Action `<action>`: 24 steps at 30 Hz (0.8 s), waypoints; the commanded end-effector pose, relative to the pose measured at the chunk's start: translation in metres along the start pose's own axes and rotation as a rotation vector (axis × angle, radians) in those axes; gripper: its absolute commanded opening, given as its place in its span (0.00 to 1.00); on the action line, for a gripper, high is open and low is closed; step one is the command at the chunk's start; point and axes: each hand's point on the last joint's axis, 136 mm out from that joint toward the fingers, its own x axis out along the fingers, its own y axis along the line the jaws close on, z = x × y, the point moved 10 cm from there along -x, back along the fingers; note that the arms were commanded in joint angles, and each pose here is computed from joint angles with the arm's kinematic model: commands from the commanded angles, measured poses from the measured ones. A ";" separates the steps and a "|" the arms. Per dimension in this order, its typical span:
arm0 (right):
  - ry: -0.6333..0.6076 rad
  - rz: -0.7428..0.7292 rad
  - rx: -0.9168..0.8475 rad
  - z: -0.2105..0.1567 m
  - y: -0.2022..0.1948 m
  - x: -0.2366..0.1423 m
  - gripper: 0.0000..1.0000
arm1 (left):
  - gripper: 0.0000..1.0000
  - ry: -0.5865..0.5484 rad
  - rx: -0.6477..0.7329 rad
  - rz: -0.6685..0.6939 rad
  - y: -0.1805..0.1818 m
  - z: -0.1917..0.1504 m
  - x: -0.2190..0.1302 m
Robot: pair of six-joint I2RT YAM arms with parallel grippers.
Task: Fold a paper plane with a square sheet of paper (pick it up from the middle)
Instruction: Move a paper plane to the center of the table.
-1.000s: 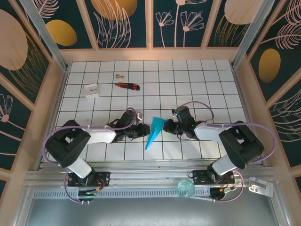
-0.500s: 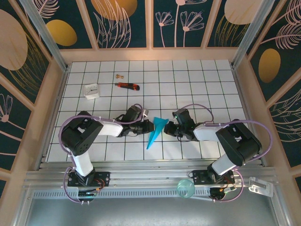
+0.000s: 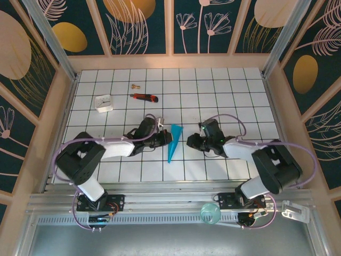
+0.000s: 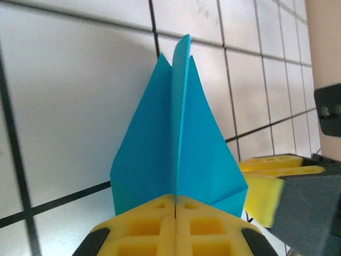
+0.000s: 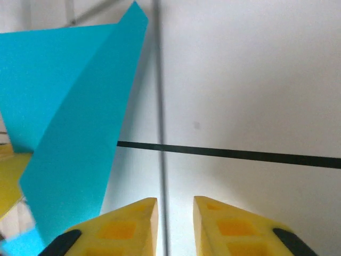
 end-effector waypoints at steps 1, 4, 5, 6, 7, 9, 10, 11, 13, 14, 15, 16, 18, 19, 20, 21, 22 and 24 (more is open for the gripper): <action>-0.020 0.147 0.009 0.000 0.023 -0.013 0.33 | 0.00 -0.077 0.026 0.147 0.006 -0.001 -0.015; -0.030 0.220 0.012 -0.002 0.046 -0.010 0.44 | 0.00 -0.089 0.029 0.172 0.004 -0.002 -0.018; -0.030 0.223 0.016 -0.002 0.050 -0.007 0.46 | 0.00 -0.090 0.030 0.178 0.003 -0.003 -0.018; -0.031 0.231 0.017 -0.002 0.054 -0.004 0.48 | 0.00 -0.090 0.034 0.182 0.002 -0.003 -0.018; -0.030 0.237 0.015 -0.002 0.058 -0.001 0.49 | 0.00 -0.090 0.035 0.187 0.002 -0.004 -0.018; -0.025 0.239 0.012 -0.002 0.065 0.006 0.50 | 0.00 -0.087 0.039 0.189 0.000 -0.006 -0.018; -0.020 0.231 0.009 -0.002 0.067 0.010 0.50 | 0.00 -0.082 0.040 0.189 0.000 -0.007 -0.017; -0.016 0.219 0.006 -0.002 0.068 0.014 0.50 | 0.00 -0.080 0.042 0.190 -0.001 -0.007 -0.016; -0.011 0.183 0.009 -0.001 0.067 0.023 0.50 | 0.00 -0.074 0.046 0.190 -0.001 -0.010 -0.015; -0.010 0.167 0.011 -0.001 0.066 0.026 0.50 | 0.00 -0.073 0.047 0.189 -0.001 -0.010 -0.015; -0.008 0.153 0.013 0.000 0.065 0.030 0.49 | 0.00 -0.073 0.047 0.188 -0.002 -0.010 -0.015; -0.009 0.136 0.017 0.000 0.064 0.033 0.48 | 0.00 -0.071 0.048 0.188 -0.002 -0.011 -0.015; -0.015 0.112 0.016 0.002 0.062 0.039 0.46 | 0.00 -0.070 0.051 0.187 -0.002 -0.011 -0.015; -0.019 0.095 0.018 0.004 0.061 0.042 0.43 | 0.00 -0.070 0.050 0.187 -0.002 -0.011 -0.015; -0.022 0.076 0.019 0.005 0.059 0.045 0.40 | 0.00 -0.069 0.051 0.186 -0.002 -0.011 -0.015; -0.028 0.055 0.017 0.006 0.058 0.047 0.36 | 0.00 -0.069 0.053 0.190 -0.002 -0.011 -0.015; -0.034 0.041 0.011 0.007 0.057 0.049 0.33 | 0.00 -0.067 0.055 0.191 -0.002 -0.011 -0.015; -0.039 0.023 0.005 0.008 0.055 0.052 0.26 | 0.00 -0.065 0.053 0.187 -0.002 -0.011 -0.014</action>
